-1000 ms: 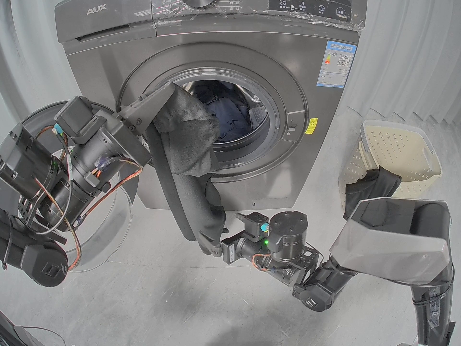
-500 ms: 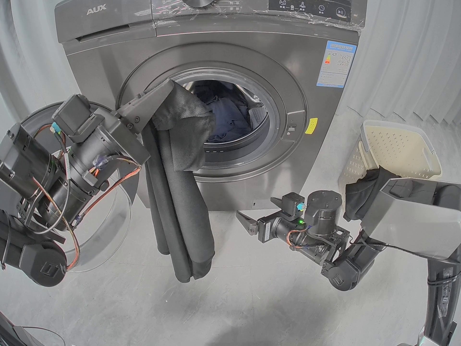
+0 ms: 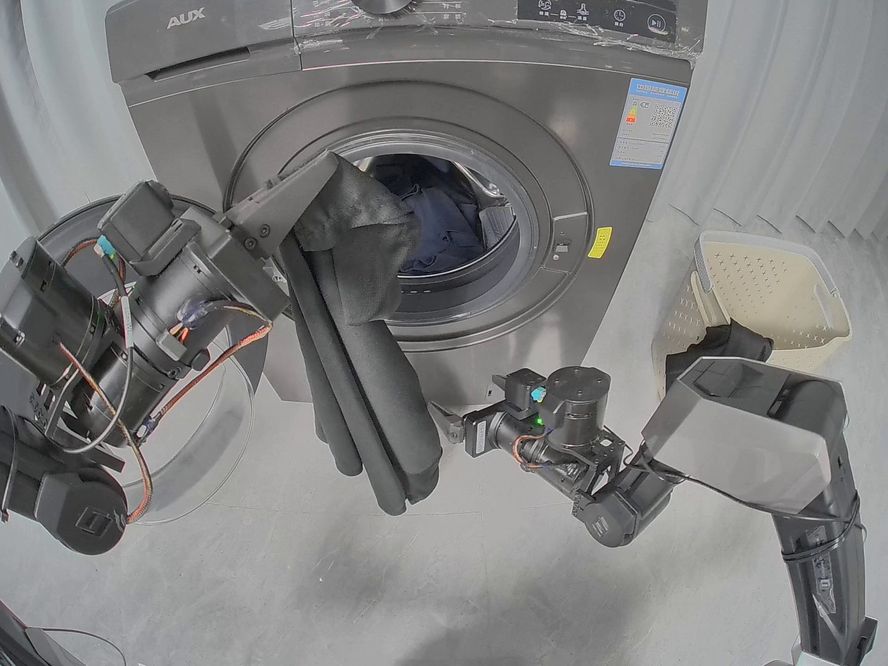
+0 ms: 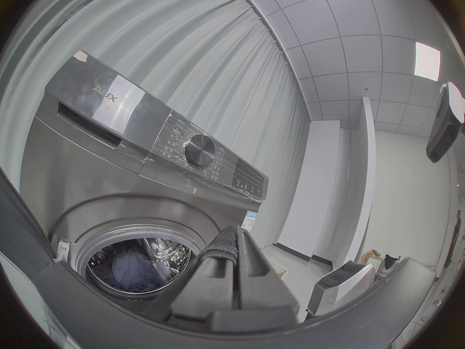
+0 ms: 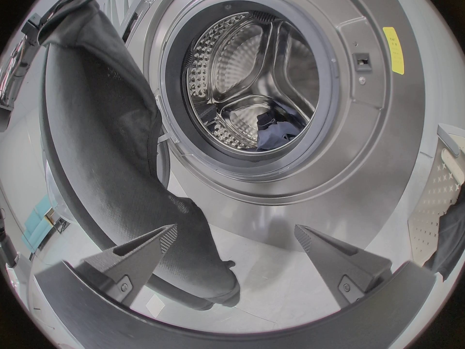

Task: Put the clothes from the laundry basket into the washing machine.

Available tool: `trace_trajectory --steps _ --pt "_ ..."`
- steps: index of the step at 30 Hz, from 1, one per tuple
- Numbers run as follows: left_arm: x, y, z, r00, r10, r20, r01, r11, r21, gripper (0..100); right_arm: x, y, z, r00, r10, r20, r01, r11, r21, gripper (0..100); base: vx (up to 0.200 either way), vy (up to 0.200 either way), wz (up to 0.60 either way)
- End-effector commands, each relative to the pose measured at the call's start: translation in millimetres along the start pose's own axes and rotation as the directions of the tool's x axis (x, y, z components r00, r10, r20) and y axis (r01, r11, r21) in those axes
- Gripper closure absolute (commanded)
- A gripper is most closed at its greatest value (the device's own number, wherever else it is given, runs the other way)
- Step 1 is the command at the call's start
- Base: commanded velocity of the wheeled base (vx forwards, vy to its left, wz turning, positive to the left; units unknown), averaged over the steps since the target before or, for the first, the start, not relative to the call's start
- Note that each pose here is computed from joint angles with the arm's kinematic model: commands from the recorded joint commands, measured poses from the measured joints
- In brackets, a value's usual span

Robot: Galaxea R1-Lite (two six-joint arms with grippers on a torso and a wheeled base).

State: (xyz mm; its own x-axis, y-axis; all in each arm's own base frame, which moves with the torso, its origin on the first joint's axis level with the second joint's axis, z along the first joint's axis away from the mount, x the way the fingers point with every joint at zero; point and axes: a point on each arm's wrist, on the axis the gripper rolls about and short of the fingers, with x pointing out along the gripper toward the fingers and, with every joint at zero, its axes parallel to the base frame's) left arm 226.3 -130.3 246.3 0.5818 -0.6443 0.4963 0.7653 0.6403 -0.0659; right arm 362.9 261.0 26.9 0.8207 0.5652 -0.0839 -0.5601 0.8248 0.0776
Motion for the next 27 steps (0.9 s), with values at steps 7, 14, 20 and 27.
trace_trajectory --steps 7,14,20,27 --pt "0.3 0.7 4.6 1.000 0.000 0.015 0.000 1.000 -0.014 100 0.2 34.3 -28.1 0.995 0.081 -0.052 -0.082 0.997 -0.010 0 0.000 0.000 0.00" --pt "0.4 0.0 5.8 1.000 -0.002 0.019 0.003 1.000 -0.015 100 -0.1 70.9 -31.7 0.986 0.161 -0.042 -0.161 0.987 -0.015 0 0.000 0.000 0.00" --pt "0.3 0.4 5.9 1.000 0.000 0.020 0.000 1.000 -0.014 100 4.7 67.4 -33.5 0.988 0.153 -0.030 -0.153 0.988 -0.011 0 0.000 0.000 0.00" --pt "0.2 0.8 6.0 1.000 0.002 0.020 -0.001 1.000 -0.014 100 3.7 56.7 -32.1 0.991 0.131 -0.021 -0.131 0.991 -0.009 0 0.000 0.000 0.00"
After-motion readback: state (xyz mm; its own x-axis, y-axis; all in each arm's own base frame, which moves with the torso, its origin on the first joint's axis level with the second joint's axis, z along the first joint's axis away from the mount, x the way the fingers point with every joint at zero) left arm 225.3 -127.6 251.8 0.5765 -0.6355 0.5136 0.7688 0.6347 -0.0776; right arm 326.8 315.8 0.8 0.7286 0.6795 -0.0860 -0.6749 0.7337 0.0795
